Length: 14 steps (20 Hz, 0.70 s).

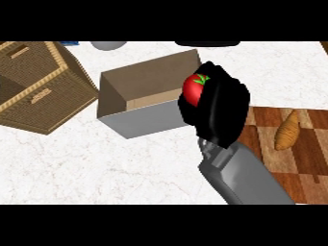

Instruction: Pick the tomato from the cutting board and place it in the cardboard box

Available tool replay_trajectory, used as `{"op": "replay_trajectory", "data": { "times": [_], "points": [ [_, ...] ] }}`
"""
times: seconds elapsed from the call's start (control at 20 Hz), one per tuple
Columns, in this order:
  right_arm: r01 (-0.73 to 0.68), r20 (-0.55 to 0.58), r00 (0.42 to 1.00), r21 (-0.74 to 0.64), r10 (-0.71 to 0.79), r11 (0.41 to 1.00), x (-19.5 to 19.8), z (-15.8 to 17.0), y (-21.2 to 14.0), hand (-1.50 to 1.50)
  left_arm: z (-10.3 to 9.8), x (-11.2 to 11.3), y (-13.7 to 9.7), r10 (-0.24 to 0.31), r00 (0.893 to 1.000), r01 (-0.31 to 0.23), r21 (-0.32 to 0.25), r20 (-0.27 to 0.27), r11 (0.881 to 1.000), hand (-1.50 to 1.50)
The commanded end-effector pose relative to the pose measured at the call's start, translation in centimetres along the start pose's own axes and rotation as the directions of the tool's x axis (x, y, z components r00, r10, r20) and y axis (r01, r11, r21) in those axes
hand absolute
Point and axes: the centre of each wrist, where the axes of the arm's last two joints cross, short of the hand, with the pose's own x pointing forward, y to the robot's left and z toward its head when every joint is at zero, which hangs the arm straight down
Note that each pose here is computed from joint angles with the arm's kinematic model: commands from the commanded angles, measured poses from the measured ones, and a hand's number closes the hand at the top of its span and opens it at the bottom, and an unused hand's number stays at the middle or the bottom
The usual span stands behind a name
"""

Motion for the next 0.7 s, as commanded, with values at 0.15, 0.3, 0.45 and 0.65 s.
{"op": "replay_trajectory", "data": {
  "times": [0.15,0.3,0.45,0.65],
  "points": [
    [0.026,-0.183,0.983,0.025,-0.021,0.999,1.2,-3.9,2.5,1.50,1.5,-3.3,-3.5,0.005,0.993,-0.015,-0.086,-0.117,0.996,0.00],
    [-0.013,-0.219,0.976,0.028,0.018,1.000,0.2,-6.1,4.3,1.50,0.8,-2.3,-2.8,0.021,0.993,-0.031,-0.086,-0.113,0.996,0.00],
    [-0.021,-0.300,0.954,0.026,0.028,0.999,-0.6,-7.1,5.4,1.50,1.3,-2.9,-2.9,0.008,0.995,-0.018,-0.103,-0.099,0.995,0.00],
    [0.103,-0.404,0.912,0.055,-0.072,0.993,-2.3,-8.0,6.4,-1.50,-0.2,-1.1,-2.9,0.012,0.996,-0.020,-0.093,-0.087,0.995,0.00]
  ]
}}
